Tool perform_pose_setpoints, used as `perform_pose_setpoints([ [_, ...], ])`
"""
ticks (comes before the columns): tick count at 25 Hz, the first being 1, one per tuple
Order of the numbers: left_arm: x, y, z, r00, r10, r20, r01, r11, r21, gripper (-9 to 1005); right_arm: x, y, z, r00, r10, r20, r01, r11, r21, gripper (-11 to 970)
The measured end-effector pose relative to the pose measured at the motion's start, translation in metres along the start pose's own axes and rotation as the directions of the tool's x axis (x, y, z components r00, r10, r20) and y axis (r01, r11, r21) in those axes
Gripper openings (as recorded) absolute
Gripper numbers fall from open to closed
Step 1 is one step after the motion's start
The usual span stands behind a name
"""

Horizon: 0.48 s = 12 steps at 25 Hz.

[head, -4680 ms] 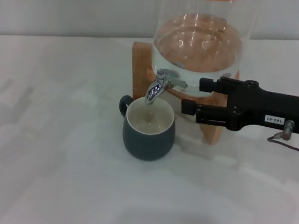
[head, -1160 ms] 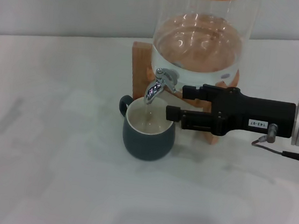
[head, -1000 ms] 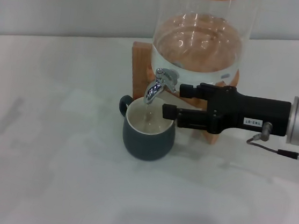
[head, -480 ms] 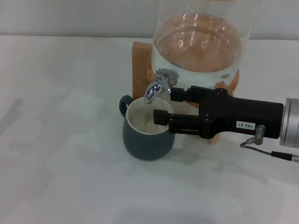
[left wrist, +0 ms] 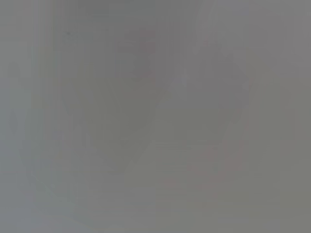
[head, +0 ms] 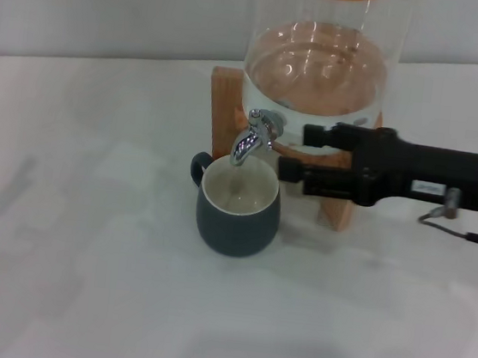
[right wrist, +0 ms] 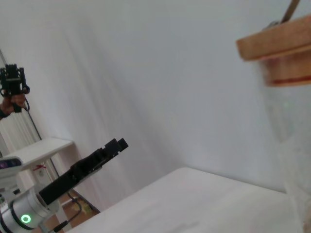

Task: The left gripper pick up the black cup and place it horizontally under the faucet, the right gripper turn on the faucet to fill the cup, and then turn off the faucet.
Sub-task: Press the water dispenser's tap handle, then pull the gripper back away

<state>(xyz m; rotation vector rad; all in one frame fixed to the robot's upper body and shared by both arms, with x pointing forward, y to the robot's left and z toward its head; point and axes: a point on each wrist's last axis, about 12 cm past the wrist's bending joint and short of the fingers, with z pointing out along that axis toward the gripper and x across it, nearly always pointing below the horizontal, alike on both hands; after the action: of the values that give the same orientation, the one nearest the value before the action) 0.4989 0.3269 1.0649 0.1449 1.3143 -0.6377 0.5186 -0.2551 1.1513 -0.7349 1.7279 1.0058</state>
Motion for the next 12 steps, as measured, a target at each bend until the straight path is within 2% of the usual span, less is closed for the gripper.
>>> perform_pose_setpoints([
  [5, 0.0, 0.001, 0.0, 1.0, 0.0, -0.004, 0.0, 1.0, -0.007, 893, 0.001, 0.001, -0.015, 1.0, 0.014, 0.015, -0.014, 1.0, -0.02, 807],
  [12, -0.003, 0.003, 0.003, 1.0, -0.001, 0.019, 0.001, 1.0, -0.014, 893, 0.003, 0.013, -0.009, 1.0, 0.002, -0.002, -0.002, 0.993, -0.12, 807],
])
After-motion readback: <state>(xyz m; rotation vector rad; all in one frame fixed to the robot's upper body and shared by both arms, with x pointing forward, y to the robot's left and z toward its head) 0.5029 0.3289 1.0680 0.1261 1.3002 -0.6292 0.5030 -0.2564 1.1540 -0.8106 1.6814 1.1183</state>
